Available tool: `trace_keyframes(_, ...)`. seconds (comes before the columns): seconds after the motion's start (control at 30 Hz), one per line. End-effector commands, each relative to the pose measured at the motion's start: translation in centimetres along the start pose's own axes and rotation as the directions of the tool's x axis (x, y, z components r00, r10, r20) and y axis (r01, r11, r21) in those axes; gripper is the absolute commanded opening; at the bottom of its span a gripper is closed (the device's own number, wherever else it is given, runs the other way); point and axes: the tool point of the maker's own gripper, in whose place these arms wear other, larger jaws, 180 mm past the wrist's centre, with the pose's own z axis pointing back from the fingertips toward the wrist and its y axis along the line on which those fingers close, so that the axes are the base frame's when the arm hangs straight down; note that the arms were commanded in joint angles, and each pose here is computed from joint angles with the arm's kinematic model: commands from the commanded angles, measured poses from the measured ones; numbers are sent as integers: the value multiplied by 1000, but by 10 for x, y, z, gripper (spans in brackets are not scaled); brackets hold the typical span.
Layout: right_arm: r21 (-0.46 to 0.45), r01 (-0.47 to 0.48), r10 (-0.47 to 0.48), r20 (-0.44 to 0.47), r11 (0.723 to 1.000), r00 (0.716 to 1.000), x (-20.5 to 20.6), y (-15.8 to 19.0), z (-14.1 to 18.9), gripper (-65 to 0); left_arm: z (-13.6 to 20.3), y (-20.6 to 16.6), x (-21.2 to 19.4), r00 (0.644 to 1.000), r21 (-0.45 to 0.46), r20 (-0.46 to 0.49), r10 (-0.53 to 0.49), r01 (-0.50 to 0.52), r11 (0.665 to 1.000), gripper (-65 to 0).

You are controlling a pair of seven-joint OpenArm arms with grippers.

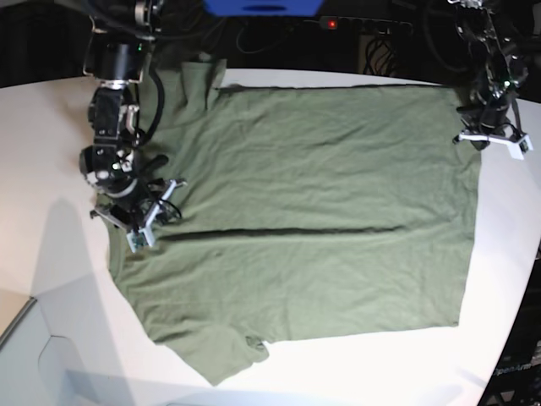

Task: Layout the t-shirt on the table in an organized manner, then fold the t-shirt properly
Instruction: 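Grasp the collar-end corners with both grippers and pull them apart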

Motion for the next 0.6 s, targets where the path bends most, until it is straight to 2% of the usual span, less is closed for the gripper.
trace_keyframes(0.0, -21, -20, 20, -8, 1000, 1000, 7, -12, -3, -433, -1, -4, 13, 999, -14, 36, -14, 14, 1000, -648)
trace_keyframes(0.23, -52, -27, 30, 49, 998, 998, 42, -30, -5, -433, -6, -25, -3, 999, -60, -2, -48, 48, 997, -649)
trace_keyframes(0.4, -138, -75, 97, 165, 988, 981, 78, -43, 32, -431, -18, -29, -12, 998, -62, -34, -46, 44, 997, -649)
trace_keyframes(0.57, -188, -114, 152, 203, 976, 967, 74, -39, 69, -430, -30, -14, -26, 996, -24, -85, -24, 22, 999, -649)
